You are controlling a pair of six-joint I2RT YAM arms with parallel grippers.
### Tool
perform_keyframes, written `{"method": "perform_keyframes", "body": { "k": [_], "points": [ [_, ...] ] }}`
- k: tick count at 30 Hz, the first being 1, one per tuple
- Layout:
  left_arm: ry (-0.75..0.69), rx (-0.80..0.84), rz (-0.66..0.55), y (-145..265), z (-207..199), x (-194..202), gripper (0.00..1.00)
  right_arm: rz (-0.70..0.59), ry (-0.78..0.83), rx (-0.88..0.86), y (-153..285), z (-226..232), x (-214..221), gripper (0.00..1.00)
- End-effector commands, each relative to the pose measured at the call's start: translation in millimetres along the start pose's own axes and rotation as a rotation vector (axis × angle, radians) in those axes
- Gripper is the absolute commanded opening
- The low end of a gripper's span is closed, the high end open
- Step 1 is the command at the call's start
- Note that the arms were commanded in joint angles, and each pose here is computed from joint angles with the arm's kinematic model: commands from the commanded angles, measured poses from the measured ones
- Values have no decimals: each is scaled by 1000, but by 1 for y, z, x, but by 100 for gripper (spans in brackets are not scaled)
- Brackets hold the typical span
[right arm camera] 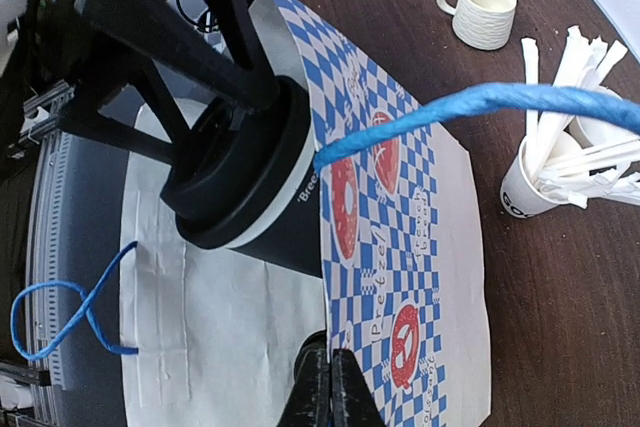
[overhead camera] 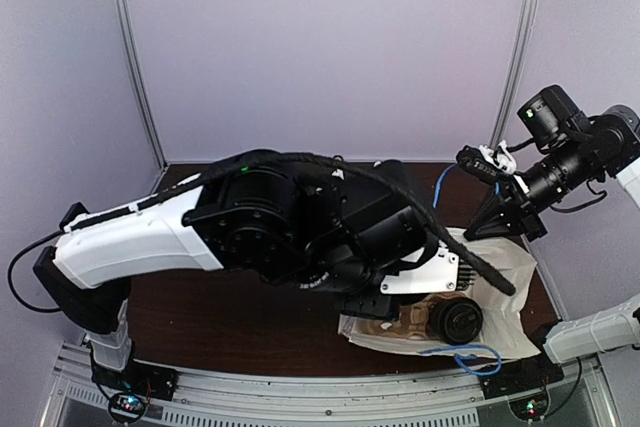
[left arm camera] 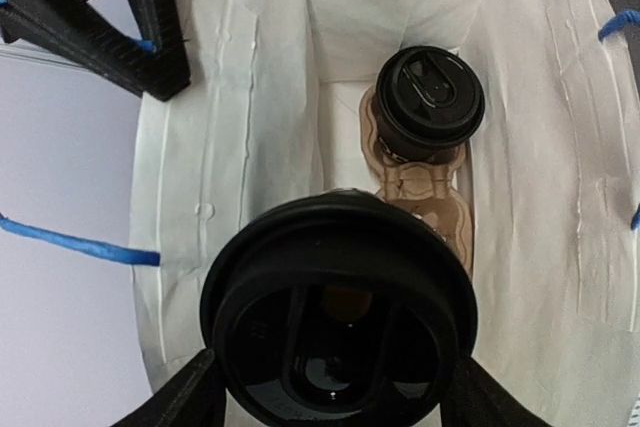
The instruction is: Pack the takeout coffee
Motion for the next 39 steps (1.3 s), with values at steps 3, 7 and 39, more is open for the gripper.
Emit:
{"method": "perform_keyframes", "body": {
  "k": [3, 7, 39],
  "points": [
    [-73, -129, 59, -3, -16, -2, 66, -89, -11, -85, 3, 13, -15, 3],
    [-90, -157, 103, -6, -25, 3, 66, -100, -1, -142, -1, 25, -10, 12],
    [19, -85, 224, 17, -85, 21, 65, -130, 187, -245, 20, 39, -37, 59]
  ]
}}
Point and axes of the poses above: each gripper's point midway between its finger pads, its own y axis back along the fingers, its own z axis along the line the jaws close on, x = y × z, the point moved 5 cm from there along y, back along the fingers, and after that the axes turned 10 degrees about y, right-handed, at the moved point
